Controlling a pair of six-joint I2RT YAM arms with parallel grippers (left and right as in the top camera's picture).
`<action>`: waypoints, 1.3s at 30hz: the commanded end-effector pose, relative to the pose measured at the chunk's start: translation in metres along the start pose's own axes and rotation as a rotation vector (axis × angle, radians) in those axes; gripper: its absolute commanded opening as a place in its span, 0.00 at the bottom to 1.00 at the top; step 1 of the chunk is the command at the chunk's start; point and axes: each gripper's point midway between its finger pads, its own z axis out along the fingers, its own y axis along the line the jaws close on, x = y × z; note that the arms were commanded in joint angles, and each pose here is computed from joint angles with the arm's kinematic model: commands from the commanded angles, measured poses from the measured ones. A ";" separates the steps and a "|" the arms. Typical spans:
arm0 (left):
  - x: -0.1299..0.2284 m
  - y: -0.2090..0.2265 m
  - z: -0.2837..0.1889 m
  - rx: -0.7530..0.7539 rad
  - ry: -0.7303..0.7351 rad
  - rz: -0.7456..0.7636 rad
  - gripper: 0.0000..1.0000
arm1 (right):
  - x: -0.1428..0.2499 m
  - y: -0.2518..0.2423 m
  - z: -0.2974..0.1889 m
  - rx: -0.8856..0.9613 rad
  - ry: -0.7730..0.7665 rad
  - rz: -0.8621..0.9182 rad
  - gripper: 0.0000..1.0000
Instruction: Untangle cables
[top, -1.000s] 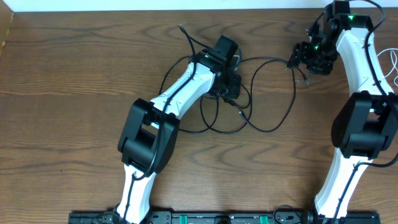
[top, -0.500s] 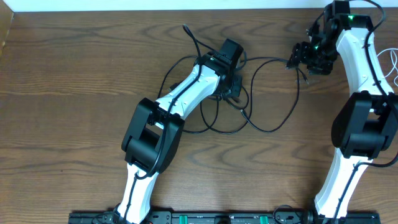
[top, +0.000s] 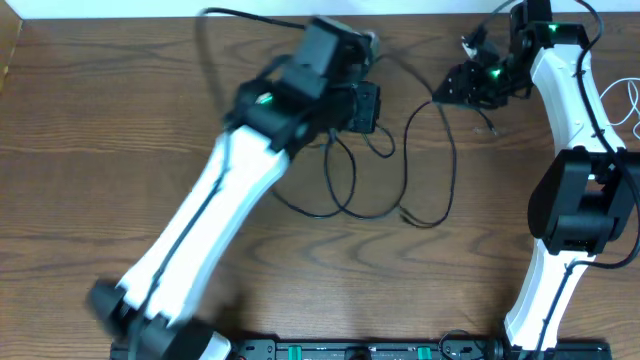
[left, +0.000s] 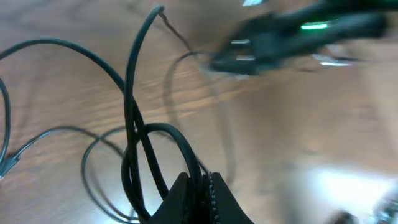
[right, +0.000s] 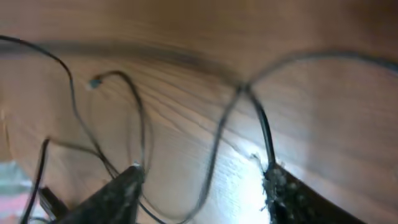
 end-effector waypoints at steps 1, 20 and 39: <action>0.017 -0.026 -0.005 0.220 0.098 0.030 0.07 | -0.012 0.054 -0.041 -0.109 -0.115 -0.211 0.67; -0.005 -0.028 -0.069 0.707 0.126 -0.125 0.08 | 0.002 0.150 -0.084 -0.427 -0.243 -0.615 0.78; -0.005 -0.028 -0.069 0.714 0.063 0.042 0.07 | 0.003 0.232 -0.063 -0.633 -0.078 -0.191 0.78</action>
